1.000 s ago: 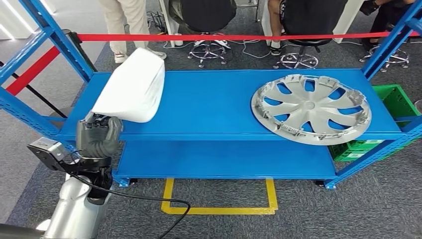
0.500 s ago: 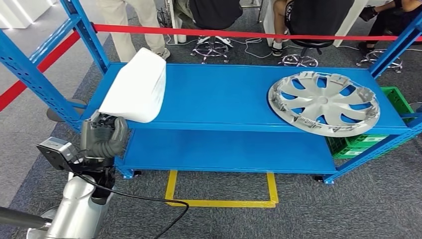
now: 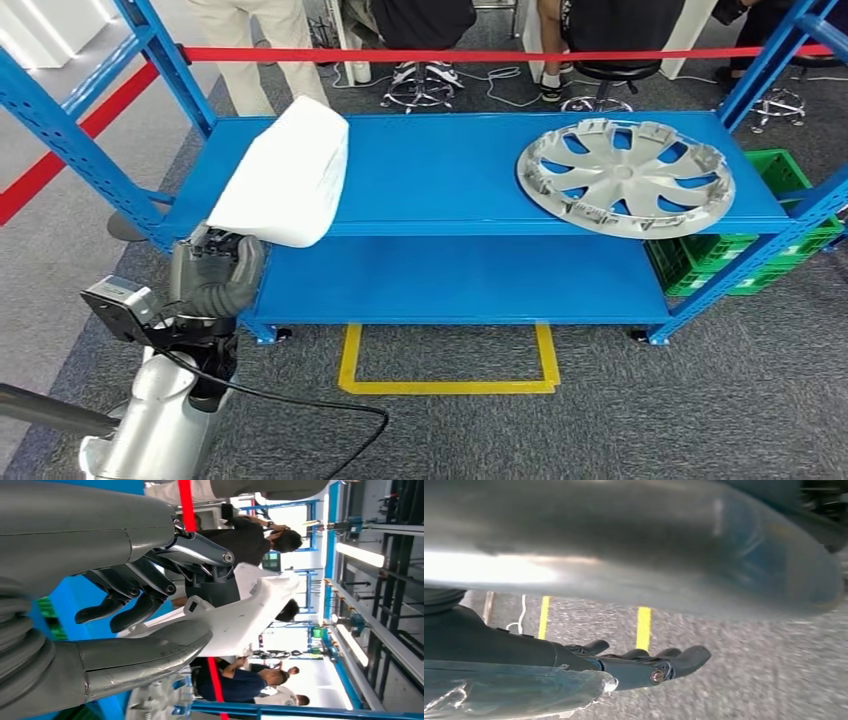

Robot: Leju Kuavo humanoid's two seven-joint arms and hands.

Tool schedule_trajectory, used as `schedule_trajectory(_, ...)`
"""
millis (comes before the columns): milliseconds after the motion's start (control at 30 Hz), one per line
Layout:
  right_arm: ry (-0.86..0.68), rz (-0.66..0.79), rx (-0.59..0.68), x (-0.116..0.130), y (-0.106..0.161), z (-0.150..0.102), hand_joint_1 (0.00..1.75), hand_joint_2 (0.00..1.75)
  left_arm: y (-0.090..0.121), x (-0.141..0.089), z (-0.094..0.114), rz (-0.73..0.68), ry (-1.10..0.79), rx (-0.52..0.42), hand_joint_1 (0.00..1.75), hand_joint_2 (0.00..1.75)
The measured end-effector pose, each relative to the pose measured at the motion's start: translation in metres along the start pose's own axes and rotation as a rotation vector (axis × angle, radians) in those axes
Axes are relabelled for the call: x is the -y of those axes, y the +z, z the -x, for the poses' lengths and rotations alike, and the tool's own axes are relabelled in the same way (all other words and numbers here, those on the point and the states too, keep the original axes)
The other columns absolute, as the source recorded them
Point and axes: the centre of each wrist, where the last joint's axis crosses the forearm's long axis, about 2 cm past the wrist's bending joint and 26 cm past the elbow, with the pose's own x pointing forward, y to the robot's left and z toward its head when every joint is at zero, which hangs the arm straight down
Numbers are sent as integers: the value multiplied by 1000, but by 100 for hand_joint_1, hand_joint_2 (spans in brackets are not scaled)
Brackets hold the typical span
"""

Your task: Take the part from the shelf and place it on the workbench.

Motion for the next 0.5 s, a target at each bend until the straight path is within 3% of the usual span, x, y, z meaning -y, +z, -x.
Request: schedule_trajectory(500, -11, -67, -9, -5, 1, 2, 0, 0, -3, 7, 0, 20, 19, 6, 175, 175)
